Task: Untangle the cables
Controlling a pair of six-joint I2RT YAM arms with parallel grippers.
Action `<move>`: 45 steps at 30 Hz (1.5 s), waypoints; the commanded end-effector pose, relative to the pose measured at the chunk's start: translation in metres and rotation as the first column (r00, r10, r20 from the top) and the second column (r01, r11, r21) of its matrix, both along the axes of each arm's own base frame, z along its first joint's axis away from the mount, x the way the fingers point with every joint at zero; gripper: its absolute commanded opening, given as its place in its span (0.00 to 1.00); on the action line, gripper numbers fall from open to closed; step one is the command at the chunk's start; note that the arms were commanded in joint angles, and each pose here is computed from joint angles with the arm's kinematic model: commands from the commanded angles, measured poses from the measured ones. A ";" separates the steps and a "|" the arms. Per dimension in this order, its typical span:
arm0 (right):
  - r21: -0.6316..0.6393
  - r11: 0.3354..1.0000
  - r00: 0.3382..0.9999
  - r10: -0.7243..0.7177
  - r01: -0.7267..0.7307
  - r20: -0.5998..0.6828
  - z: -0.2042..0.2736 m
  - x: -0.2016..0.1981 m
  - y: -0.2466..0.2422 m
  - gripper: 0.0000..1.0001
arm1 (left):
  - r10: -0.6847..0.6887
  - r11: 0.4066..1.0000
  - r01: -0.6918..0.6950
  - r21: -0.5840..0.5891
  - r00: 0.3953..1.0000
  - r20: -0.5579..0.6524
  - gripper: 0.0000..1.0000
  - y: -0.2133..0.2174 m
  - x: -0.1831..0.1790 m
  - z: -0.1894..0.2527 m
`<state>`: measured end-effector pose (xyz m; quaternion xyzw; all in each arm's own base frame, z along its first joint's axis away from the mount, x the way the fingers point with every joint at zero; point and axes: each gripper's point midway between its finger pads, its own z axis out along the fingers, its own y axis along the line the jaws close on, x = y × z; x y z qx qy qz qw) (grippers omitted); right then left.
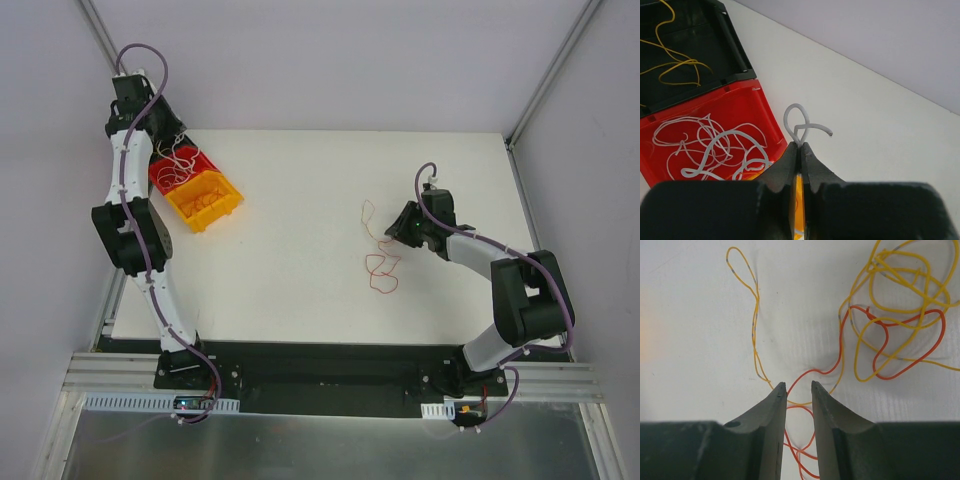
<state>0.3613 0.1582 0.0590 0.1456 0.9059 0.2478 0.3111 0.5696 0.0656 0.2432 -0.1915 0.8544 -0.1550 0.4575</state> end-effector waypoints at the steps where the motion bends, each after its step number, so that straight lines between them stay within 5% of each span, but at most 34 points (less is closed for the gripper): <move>1: 0.024 1.000 0.999 0.010 -0.011 0.038 0.015 0.010 0.004 0.30 | 0.119 0.990 -0.107 -0.096 0.985 0.124 0.00 0.019 0.025 0.018; 11: 0.024 1.000 1.000 0.017 -0.017 0.020 0.012 0.011 0.007 0.30 | 0.296 0.952 -0.272 -0.144 0.936 0.191 0.00 0.057 0.054 -0.016; 19: 0.025 1.000 1.000 0.016 -0.016 0.019 0.012 0.012 0.007 0.30 | 0.454 0.889 -0.427 -0.167 0.866 0.207 0.00 0.079 0.043 -0.059; 29: 0.027 0.999 1.000 0.018 -0.019 0.016 0.011 0.012 0.007 0.30 | 0.563 0.809 -0.534 -0.246 0.824 0.065 0.00 0.078 0.021 -0.117; 38: 0.030 0.999 1.000 0.021 -0.022 0.018 0.012 0.012 0.008 0.30 | 0.598 0.783 -0.575 -0.237 0.801 0.033 0.00 0.081 0.007 -0.111; 41: 0.030 0.999 1.000 0.024 -0.024 0.017 0.012 0.011 0.008 0.30 | 0.591 0.790 -0.562 -0.247 0.805 0.060 0.10 0.077 -0.001 -0.087; 45: 0.031 0.999 0.999 0.020 -0.021 0.024 0.013 0.011 0.008 0.30 | 0.570 0.803 -0.529 -0.274 0.816 0.095 0.43 0.068 -0.015 -0.050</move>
